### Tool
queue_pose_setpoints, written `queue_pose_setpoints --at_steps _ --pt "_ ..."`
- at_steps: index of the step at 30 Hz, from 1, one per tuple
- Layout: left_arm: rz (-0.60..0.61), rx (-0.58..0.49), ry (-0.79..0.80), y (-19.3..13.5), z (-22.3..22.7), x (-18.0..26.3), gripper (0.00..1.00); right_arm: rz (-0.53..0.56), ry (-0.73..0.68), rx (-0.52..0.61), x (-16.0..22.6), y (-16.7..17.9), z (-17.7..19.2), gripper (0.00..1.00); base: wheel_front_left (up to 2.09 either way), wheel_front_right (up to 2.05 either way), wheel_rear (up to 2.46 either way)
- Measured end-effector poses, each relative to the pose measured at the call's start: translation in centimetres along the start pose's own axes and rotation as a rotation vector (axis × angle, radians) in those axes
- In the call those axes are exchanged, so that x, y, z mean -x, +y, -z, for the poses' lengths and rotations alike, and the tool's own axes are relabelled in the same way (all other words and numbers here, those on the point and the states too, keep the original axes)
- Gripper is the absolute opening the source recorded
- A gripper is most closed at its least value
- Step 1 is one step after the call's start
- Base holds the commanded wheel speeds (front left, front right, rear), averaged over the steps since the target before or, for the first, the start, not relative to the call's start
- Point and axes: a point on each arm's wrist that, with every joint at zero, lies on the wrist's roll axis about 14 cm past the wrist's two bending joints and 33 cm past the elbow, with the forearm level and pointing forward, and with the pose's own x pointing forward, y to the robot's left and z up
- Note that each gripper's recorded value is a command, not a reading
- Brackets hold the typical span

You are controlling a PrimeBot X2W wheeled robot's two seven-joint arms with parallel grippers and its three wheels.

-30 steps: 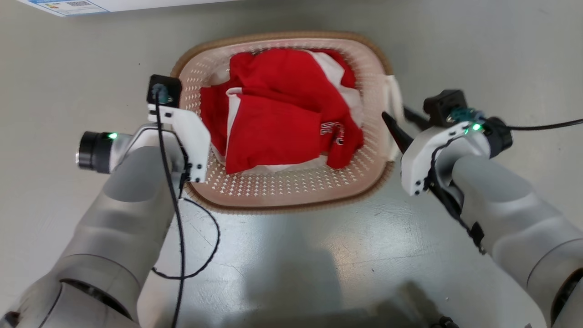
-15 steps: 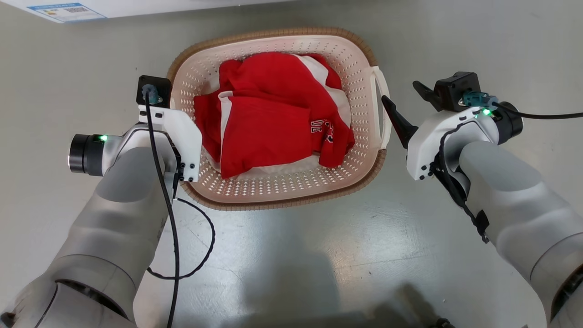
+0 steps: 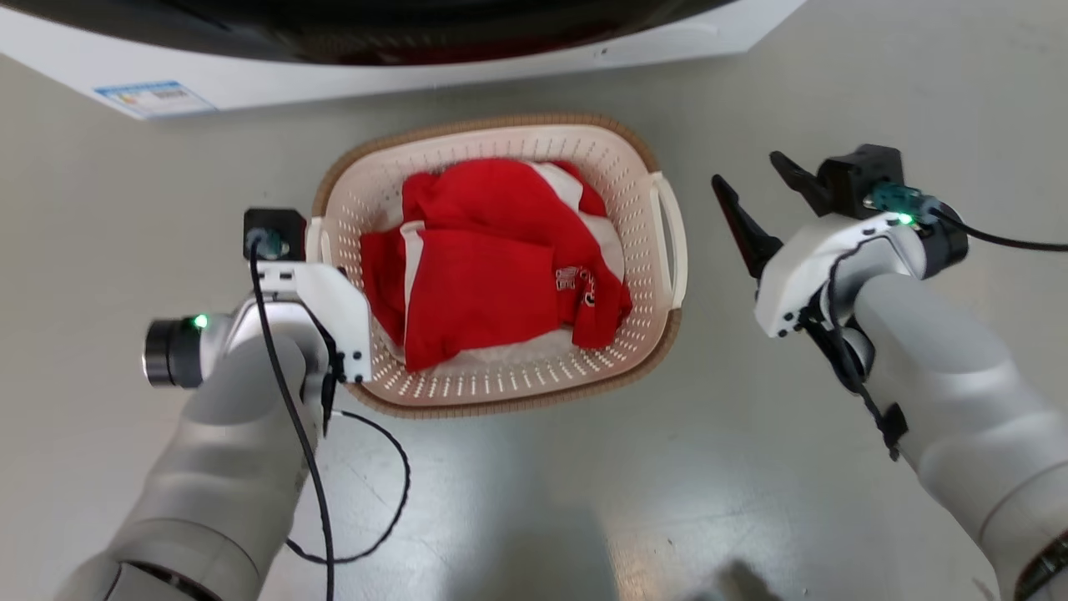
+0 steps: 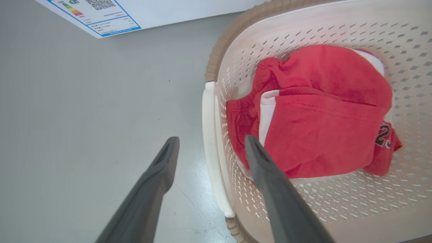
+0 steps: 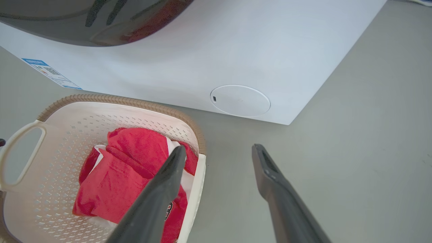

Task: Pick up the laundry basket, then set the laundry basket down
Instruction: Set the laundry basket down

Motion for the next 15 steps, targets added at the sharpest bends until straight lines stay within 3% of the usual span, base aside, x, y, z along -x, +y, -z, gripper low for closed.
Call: queue_pose_setpoints --at_steps 2,10,15 --pt "0.020 0.057 -0.041 -0.5 -0.6 1.2 1.00 0.027 -0.051 0.015 1.4 -1.0 -1.5 1.00 0.00 0.00 0.00" --pt "0.057 0.118 -0.229 -0.9 -3.8 5.4 1.00 0.117 -0.247 0.051 6.3 -3.0 -6.7 1.00 0.00 0.00 0.00" --pt "0.054 0.149 -0.302 -0.4 -4.3 8.4 1.00 0.168 -0.337 0.065 10.1 -3.1 -8.1 1.00 0.00 0.00 0.00"
